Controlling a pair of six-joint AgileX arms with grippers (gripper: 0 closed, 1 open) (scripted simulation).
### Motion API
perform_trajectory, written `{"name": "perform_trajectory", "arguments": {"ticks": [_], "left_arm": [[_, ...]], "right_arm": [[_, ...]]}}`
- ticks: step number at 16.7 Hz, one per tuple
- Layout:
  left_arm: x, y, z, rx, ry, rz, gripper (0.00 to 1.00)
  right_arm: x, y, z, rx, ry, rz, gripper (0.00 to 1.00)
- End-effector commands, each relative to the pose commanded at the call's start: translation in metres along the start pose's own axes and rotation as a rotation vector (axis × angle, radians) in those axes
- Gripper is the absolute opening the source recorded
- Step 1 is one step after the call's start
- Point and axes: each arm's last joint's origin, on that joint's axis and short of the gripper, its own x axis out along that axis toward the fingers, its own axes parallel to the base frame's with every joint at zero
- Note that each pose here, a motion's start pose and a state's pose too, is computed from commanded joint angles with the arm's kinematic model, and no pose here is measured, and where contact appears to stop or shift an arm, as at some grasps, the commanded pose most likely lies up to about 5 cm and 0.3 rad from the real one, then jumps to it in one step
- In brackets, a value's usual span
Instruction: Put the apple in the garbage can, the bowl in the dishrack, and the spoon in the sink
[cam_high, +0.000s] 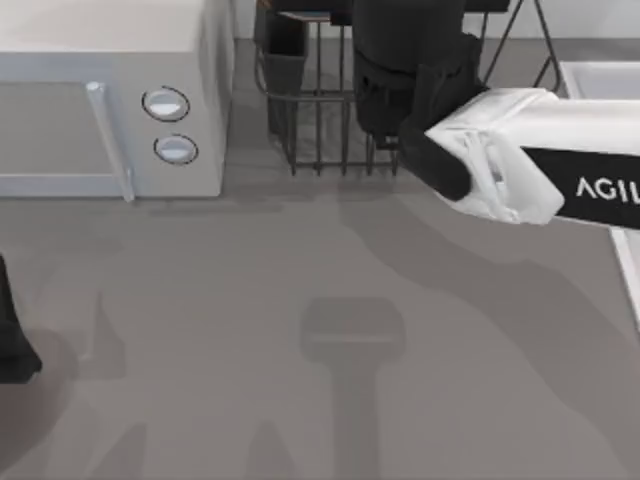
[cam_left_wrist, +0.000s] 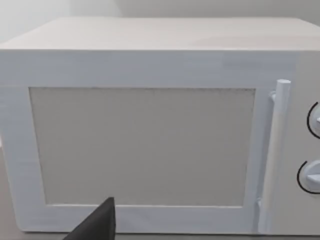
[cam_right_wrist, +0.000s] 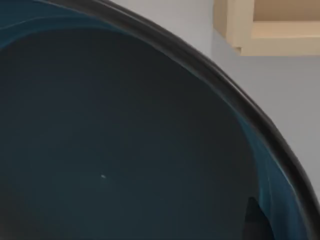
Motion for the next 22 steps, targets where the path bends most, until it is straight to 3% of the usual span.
{"name": "perform_trajectory", "arguments": {"ticks": [3, 8, 21, 22], "left_arm": [[0.0, 0.0, 0.0, 0.0, 0.0, 0.0, 1.0], [0.0, 0.0, 0.0, 0.0, 0.0, 0.0, 1.0], [0.0, 0.0, 0.0, 0.0, 0.0, 0.0, 1.0], [0.0, 0.0, 0.0, 0.0, 0.0, 0.0, 1.0]], "right_arm": [[0.026, -0.017, -0.034, -0.007, 0.009, -0.001, 0.0], [0.029, -0.02, -0.038, -0.008, 0.01, -0.001, 0.0], [0.029, -0.02, -0.038, -0.008, 0.01, -0.001, 0.98], [0.029, -0.02, -0.038, -0.008, 0.01, -0.001, 1.0]]}}
